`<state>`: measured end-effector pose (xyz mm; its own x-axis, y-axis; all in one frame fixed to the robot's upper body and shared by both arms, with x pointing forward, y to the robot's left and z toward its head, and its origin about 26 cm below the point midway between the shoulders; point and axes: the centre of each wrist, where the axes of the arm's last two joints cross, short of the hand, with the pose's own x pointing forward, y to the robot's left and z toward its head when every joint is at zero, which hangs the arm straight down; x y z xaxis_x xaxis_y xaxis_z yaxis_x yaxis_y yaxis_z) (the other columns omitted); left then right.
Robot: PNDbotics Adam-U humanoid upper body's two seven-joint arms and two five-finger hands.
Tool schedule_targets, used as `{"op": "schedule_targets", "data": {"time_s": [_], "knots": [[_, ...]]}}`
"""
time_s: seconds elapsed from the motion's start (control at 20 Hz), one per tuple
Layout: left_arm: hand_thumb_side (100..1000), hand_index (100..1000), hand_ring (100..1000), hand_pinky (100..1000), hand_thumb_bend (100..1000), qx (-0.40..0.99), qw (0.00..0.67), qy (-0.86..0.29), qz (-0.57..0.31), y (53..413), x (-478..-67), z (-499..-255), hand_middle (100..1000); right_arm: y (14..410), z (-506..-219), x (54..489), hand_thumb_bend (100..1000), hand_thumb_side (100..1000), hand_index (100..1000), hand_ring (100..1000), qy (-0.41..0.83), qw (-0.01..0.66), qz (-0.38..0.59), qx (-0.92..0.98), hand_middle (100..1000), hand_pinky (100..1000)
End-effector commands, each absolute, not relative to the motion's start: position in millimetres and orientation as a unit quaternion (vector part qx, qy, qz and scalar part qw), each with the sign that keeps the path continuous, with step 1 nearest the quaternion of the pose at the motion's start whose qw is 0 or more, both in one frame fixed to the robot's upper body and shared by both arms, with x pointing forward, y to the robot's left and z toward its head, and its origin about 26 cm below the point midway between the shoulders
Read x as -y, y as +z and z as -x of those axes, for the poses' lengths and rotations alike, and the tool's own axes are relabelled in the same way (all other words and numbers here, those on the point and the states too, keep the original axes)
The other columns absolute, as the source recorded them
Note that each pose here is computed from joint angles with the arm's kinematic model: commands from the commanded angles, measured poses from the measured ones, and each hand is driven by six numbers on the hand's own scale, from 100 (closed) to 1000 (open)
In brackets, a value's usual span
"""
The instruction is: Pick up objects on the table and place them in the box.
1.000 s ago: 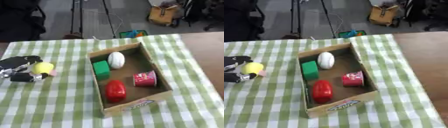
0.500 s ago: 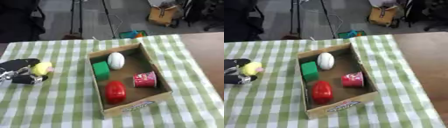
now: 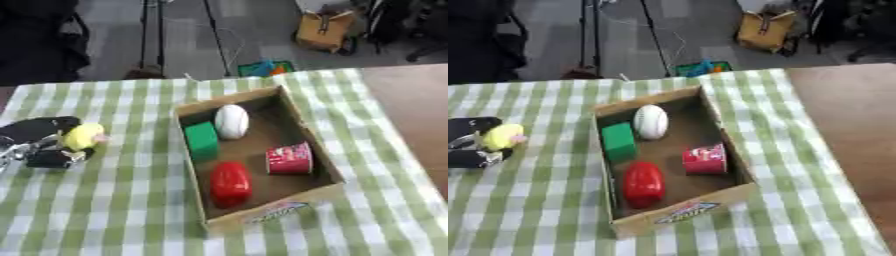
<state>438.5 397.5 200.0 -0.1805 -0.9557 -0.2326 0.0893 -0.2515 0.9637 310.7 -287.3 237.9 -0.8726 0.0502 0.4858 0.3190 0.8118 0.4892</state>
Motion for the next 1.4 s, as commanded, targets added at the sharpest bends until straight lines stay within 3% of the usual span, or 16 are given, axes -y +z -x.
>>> {"op": "schedule_targets", "data": {"time_s": [0.05, 0.2, 0.35, 0.5, 0.7, 0.75, 0.9, 0.95, 1.4], "knots": [[978, 1000, 1000, 1000, 121, 0.46, 0.383, -0.61, -0.519, 219.0, -397.1, -437.6, 864, 245.8, -306.2, 288.4, 100, 444, 760, 613, -0.286, 0.218, 0.095, 0.928, 514, 586], [902, 935, 991, 1000, 100, 0.472, 0.355, -0.598, -0.541, 220.0, -394.3, -437.6, 788, 245.6, -306.2, 288.6, 100, 443, 760, 613, -0.286, 0.219, 0.095, 0.928, 514, 586], [873, 929, 960, 1000, 237, 0.471, 0.338, -0.6, -0.552, 216.9, -393.8, -438.1, 773, 245.8, -306.2, 288.7, 100, 440, 760, 613, -0.287, 0.219, 0.094, 0.928, 515, 586], [871, 910, 949, 1000, 248, 0.466, 0.333, -0.604, -0.554, 214.3, -394.2, -439.1, 765, 245.8, -306.1, 288.9, 100, 438, 761, 613, -0.287, 0.219, 0.092, 0.928, 515, 586], [869, 904, 946, 1000, 237, 0.462, 0.332, -0.609, -0.553, 213.1, -393.9, -440.2, 759, 245.9, -306.1, 289.0, 100, 442, 761, 614, -0.287, 0.219, 0.091, 0.928, 515, 586], [856, 846, 910, 1000, 204, 0.46, 0.334, -0.609, -0.553, 212.6, -394.0, -440.3, 721, 245.9, -306.1, 289.1, 100, 442, 761, 614, -0.287, 0.219, 0.091, 0.928, 515, 586], [847, 803, 887, 1000, 179, 0.457, 0.338, -0.608, -0.553, 211.7, -393.2, -441.2, 695, 246.0, -306.0, 289.4, 100, 443, 762, 614, -0.288, 0.219, 0.091, 0.928, 515, 586], [819, 728, 851, 1000, 132, 0.457, 0.339, -0.608, -0.554, 211.7, -392.8, -441.4, 649, 246.0, -306.0, 289.4, 100, 443, 762, 614, -0.288, 0.22, 0.091, 0.928, 515, 586], [712, 660, 796, 1000, 100, 0.462, 0.333, -0.598, -0.564, 213.6, -389.9, -441.8, 581, 245.7, -305.9, 289.6, 100, 443, 763, 614, -0.287, 0.221, 0.09, 0.928, 515, 586]]}}
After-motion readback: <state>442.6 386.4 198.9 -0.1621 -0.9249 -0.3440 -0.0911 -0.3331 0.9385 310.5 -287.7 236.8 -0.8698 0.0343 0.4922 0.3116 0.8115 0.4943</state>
